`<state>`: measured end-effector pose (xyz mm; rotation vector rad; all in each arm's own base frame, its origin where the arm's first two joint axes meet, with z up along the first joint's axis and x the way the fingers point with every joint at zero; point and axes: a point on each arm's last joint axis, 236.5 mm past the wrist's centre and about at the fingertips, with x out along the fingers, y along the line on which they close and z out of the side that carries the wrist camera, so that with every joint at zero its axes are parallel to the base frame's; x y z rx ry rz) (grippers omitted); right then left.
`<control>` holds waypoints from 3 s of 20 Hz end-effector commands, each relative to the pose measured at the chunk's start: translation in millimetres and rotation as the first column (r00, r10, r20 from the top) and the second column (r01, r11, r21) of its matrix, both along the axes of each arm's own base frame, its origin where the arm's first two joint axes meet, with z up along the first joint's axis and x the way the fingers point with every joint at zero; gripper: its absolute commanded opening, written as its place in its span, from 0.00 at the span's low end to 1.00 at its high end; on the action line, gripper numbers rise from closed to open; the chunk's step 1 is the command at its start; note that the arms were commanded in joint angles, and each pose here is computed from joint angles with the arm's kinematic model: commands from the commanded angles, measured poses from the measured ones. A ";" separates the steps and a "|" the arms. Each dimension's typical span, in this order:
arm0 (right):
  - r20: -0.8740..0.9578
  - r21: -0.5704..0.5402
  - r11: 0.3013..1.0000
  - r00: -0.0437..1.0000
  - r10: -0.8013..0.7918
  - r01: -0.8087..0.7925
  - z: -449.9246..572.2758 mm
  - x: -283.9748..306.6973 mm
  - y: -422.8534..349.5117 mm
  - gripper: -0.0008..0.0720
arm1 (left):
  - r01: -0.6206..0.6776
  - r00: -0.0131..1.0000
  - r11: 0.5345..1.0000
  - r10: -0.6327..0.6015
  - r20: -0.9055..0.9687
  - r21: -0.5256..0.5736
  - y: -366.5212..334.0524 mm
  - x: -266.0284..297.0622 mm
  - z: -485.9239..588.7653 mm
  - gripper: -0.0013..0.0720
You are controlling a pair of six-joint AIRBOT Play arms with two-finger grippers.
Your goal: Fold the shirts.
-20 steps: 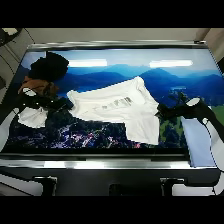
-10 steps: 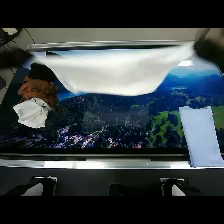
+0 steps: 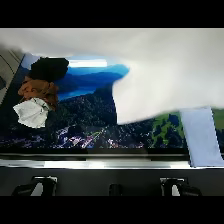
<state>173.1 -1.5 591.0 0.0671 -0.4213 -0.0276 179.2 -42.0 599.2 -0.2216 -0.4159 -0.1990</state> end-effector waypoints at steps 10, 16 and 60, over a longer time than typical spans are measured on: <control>-0.882 0.136 0.991 0.455 0.122 -0.002 -259.2 147.9 -13.9 0.08 | 0.049 0.619 0.995 0.041 -0.784 0.091 32.0 134.1 -240.1 0.05; -0.932 0.361 0.933 -0.028 0.361 0.001 -494.5 302.6 35.1 0.08 | 0.016 0.191 0.999 -0.051 -0.980 -0.049 62.1 246.7 -494.5 0.05; -0.760 0.288 0.927 -0.532 0.373 0.239 -664.7 233.4 23.2 0.08 | 0.150 -0.487 0.935 -0.213 -0.847 -0.321 40.5 226.7 -693.6 0.05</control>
